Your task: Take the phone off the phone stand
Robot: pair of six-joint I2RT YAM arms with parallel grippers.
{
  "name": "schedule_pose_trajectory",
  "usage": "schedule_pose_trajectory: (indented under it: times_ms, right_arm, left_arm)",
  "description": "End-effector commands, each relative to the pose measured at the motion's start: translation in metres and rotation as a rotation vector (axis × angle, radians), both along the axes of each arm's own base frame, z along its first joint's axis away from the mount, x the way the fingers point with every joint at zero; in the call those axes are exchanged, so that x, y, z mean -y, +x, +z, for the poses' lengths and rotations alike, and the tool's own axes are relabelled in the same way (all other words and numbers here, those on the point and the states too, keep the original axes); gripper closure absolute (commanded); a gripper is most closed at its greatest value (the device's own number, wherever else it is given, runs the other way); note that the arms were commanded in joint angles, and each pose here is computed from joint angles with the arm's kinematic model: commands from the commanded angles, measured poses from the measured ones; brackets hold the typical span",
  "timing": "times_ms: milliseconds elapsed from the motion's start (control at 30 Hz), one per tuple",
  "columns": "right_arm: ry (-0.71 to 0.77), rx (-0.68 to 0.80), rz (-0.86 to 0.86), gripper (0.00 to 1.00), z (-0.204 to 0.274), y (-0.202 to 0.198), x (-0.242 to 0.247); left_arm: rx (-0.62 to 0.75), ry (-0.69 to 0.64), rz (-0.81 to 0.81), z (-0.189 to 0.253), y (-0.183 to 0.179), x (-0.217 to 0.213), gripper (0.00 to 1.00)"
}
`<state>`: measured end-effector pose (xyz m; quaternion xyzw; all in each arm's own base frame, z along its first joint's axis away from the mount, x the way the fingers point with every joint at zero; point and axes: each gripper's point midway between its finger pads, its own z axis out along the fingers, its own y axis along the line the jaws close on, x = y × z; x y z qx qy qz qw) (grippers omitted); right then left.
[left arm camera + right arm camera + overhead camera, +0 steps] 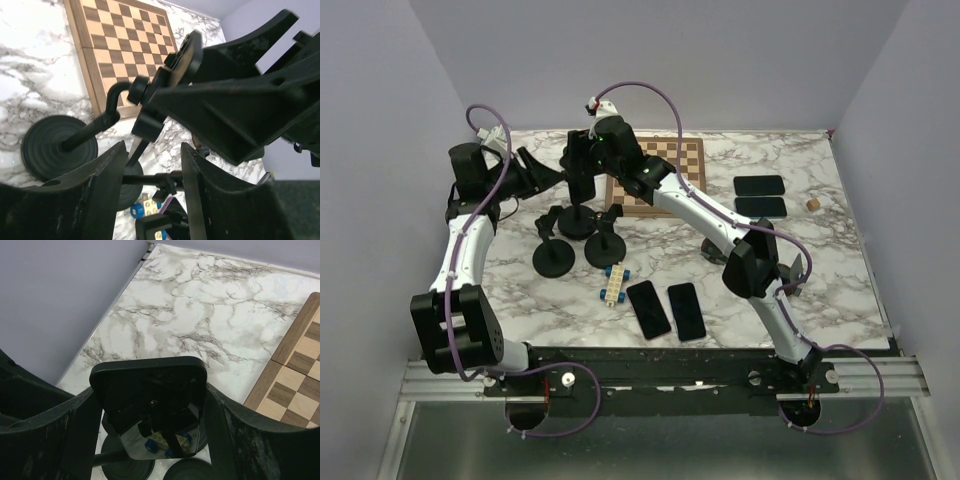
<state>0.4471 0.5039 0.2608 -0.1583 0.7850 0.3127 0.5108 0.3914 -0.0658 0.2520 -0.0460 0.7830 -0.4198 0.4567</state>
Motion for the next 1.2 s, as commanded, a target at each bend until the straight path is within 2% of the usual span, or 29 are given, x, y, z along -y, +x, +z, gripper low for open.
schedule_pose_trajectory:
  times_ms: [0,200,333,567,867,1000,1167]
  right_arm:
    - [0.056,-0.100,0.061,0.99,-0.011,-0.016,-0.015]
    - [0.081,-0.121,0.086,0.99,-0.009,-0.016,-0.017]
    - [0.087,-0.120,0.080,0.99,-0.006,-0.016,-0.016]
    - [0.078,-0.131,0.094,0.99,-0.012,-0.018,-0.017]
    - [0.067,-0.129,0.093,0.99,-0.013,-0.019,-0.015]
    - [0.056,-0.127,0.094,0.99,-0.015,-0.020,-0.014]
    - [0.044,-0.118,0.084,0.99,-0.018,-0.017,-0.012]
  left_arm:
    - [-0.006,0.125,-0.008,0.008,0.008,-0.002,0.44]
    - [0.032,0.219,-0.039,-0.016,0.006,0.013,0.47]
    - [0.031,0.210,-0.059,-0.014,0.006,0.017,0.53]
    - [0.054,0.198,-0.055,-0.009,0.010,0.018,0.50]
    - [0.117,0.157,-0.083,0.005,0.016,0.025,0.53]
    - [0.133,0.149,-0.095,0.008,0.016,0.027,0.58]
    - [0.121,0.128,-0.136,0.006,0.013,0.034,0.74]
